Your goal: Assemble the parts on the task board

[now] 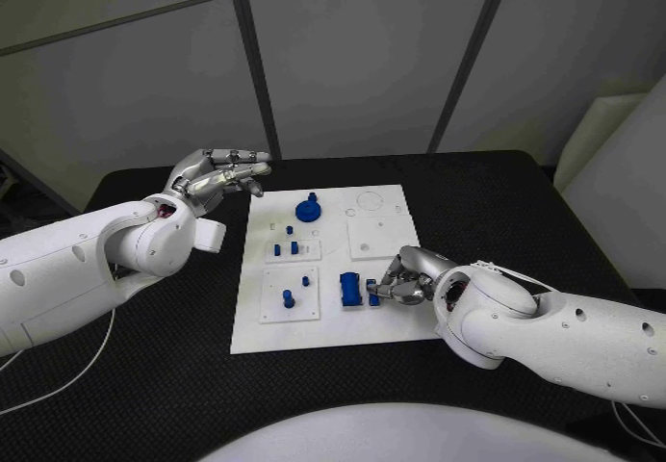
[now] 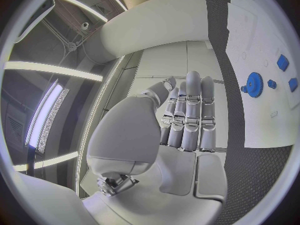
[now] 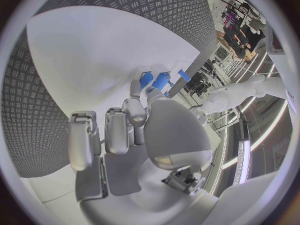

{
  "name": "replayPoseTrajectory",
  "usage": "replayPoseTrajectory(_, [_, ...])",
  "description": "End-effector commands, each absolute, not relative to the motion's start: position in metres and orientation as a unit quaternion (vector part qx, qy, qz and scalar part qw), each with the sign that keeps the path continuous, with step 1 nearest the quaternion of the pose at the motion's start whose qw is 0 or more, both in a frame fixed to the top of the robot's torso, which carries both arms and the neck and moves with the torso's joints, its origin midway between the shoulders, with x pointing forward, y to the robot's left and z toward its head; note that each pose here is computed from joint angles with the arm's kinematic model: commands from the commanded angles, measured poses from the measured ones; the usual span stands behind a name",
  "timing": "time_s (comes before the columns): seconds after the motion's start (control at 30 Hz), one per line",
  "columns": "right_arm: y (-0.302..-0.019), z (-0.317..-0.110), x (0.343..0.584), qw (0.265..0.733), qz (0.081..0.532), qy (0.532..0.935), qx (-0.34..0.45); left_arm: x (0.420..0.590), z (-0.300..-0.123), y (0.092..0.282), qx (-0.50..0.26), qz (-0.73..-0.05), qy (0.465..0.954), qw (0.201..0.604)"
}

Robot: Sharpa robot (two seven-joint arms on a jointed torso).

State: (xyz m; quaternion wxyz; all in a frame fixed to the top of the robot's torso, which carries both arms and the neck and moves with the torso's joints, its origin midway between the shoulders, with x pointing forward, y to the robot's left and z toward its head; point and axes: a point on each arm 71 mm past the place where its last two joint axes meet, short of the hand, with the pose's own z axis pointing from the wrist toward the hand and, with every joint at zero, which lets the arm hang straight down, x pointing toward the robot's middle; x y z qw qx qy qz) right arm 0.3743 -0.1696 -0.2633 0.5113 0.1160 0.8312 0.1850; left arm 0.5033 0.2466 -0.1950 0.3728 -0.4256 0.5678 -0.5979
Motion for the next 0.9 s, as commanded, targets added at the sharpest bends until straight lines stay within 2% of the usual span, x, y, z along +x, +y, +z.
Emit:
replayPoseTrajectory(0.03, [-0.1712, -0.2625, 0.375, 0.519, 0.174, 0.83, 0.108, 0.5033, -0.1938, 0.2452, -0.424, -0.602, 0.568, 0.368])
replayPoseTrajectory(0.9, [-0.1759, -0.2713, 0.384, 0.513, 0.169, 0.836, 0.099, 0.5041, -0.1945, 0.2444, -0.425, -0.601, 0.569, 0.367])
